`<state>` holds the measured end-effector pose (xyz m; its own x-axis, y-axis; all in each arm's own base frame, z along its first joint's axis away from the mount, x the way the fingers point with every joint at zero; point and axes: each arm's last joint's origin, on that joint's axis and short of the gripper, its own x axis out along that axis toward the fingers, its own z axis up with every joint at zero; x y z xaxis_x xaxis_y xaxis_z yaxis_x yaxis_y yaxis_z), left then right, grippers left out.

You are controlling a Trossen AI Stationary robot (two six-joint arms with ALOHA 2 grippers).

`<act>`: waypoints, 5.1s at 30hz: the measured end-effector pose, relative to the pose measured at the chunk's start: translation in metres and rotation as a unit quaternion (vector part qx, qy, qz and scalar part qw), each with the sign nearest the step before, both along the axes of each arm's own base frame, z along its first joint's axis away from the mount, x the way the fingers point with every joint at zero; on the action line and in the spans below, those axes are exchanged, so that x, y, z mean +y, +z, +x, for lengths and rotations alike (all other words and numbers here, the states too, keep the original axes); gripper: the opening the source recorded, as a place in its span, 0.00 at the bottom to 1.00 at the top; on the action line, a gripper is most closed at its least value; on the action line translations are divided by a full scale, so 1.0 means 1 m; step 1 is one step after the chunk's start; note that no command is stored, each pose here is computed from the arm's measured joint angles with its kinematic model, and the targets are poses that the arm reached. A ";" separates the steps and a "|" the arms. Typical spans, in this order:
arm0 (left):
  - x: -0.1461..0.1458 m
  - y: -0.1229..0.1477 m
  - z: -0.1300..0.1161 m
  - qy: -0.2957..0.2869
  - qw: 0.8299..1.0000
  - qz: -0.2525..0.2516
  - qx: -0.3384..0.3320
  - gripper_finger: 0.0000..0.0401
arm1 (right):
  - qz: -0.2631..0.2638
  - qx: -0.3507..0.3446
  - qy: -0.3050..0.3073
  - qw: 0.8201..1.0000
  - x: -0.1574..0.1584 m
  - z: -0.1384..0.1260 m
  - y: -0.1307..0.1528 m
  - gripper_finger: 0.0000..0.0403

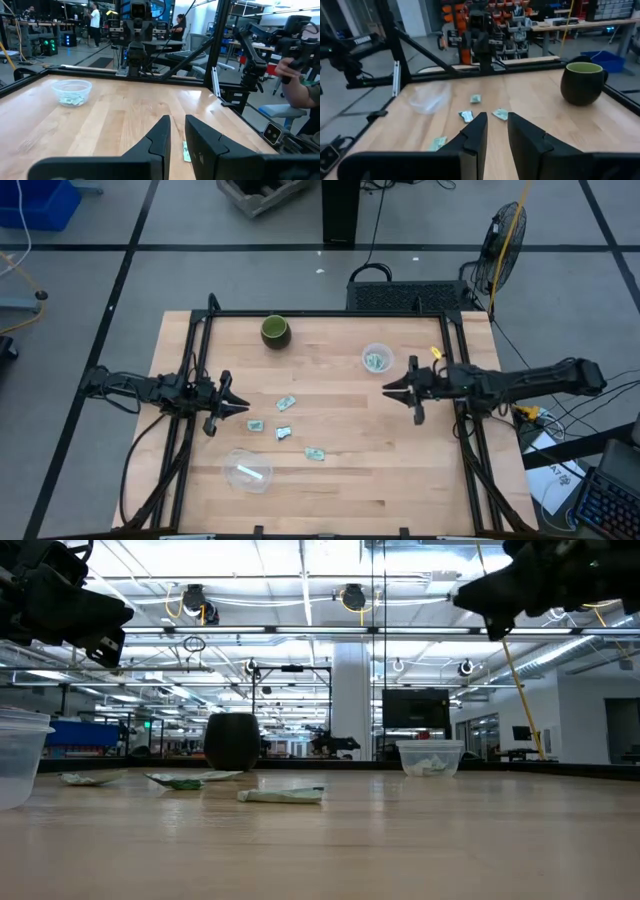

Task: Pick and place items into bin
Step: Put the green stevia packet into the bottom transparent bin

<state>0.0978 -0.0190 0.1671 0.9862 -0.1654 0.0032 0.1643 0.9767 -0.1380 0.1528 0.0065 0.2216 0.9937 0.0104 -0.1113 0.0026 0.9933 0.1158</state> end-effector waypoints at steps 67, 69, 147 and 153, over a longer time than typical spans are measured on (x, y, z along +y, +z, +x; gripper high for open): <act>0.000 0.000 0.000 0.000 1.000 0.000 0.000 0.15 | -0.004 -0.025 -0.033 0.999 -0.003 -0.058 -0.054 0.17; 0.000 0.000 0.000 0.001 1.000 0.001 -0.002 0.15 | -0.004 -0.025 -0.033 0.999 -0.003 -0.058 -0.054 0.17; 0.005 -0.032 0.182 0.253 0.894 -0.015 0.370 0.54 | -0.004 -0.024 -0.033 0.999 -0.003 -0.057 -0.055 0.17; 0.008 -0.038 0.181 0.270 0.868 -0.007 0.416 0.54 | -0.004 -0.025 -0.033 0.999 -0.003 -0.057 -0.054 0.17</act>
<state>0.2789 -0.0113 0.1293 0.5823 0.3154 -0.7493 -0.4786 0.8780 -0.0023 0.0956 0.0033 0.1672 0.9966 -0.0562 -0.0610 0.0626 0.9919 0.1104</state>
